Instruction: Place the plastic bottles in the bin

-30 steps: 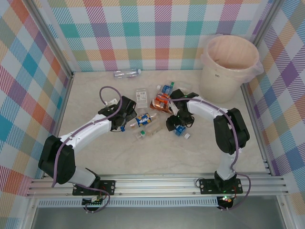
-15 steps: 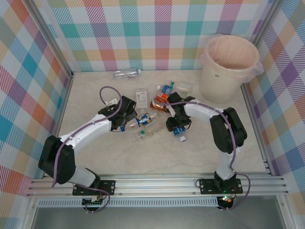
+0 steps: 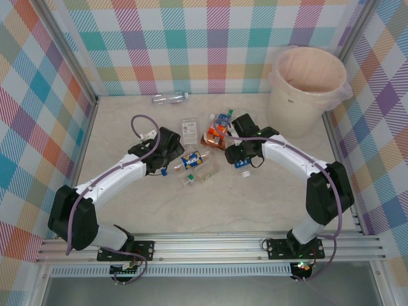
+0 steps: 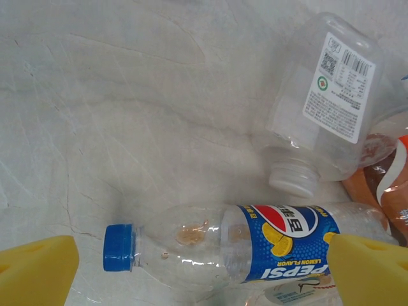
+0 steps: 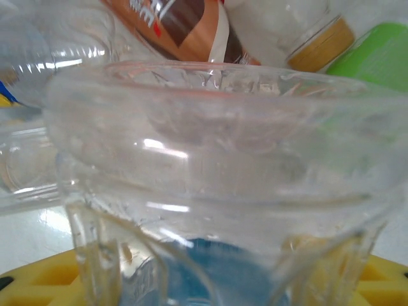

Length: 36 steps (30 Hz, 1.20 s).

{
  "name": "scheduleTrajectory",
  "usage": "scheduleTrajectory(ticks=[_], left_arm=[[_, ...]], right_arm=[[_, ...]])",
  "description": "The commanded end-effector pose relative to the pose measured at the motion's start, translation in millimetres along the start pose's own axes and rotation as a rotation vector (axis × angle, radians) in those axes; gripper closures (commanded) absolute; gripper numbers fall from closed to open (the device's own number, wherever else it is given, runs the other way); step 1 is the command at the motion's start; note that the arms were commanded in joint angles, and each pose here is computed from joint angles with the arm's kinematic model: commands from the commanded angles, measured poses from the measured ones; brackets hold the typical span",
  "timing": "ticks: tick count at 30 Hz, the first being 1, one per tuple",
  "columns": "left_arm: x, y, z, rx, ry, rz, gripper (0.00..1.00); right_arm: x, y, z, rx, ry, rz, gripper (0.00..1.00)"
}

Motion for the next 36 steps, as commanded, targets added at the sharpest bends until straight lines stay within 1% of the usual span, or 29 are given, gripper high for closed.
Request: scheduleTrajectory(ticks=[1, 5, 8, 12, 20, 23, 25, 28, 31, 36], left_arm=[[10, 3, 5, -0.019, -0.037, 0.016, 0.00], [11, -3, 6, -0.062, -0.042, 0.025, 0.00], [12, -9, 8, -0.101, -0.041, 0.015, 0.00], [13, -27, 11, -0.238, -0.040, 0.007, 0.00], [20, -35, 30, -0.330, -0.064, -0.071, 0.00], [23, -49, 40, -0.425, -0.082, -0.112, 0.00], [19, -69, 54, -0.571, -0.086, -0.179, 0.00], [13, -87, 72, -0.716, -0.078, -0.248, 0.00], [8, -93, 79, -0.766, -0.057, -0.295, 0.00], [7, -91, 79, -0.758, -0.055, -0.302, 0.00]], right_arm=[[25, -8, 16, 0.028, -0.121, -0.056, 0.50], [51, -18, 26, 0.057, -0.205, -0.123, 0.50], [69, -16, 34, 0.113, -0.244, -0.146, 0.49], [99, -16, 44, 0.166, -0.310, -0.172, 0.48], [174, -34, 98, 0.204, -0.514, -0.200, 0.49], [196, -43, 118, 0.197, -0.572, -0.191, 0.48], [210, -51, 133, 0.181, -0.605, -0.184, 0.48], [229, -67, 155, 0.143, -0.668, -0.197, 0.48], [247, -92, 175, 0.075, -0.745, -0.224, 0.48], [270, -147, 207, -0.050, -0.851, -0.323, 0.48]])
Point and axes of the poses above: each hand's point on the last joint's axis, 136 mm out from that joint toward the fingers, its own z axis back along the fingers, its own y axis along the line the jaws close on, x = y × z, the point moved 1 cm from there along z, back along the fingers, and after that the axes turned 7 degrees about -z, right-handed, at the moved point
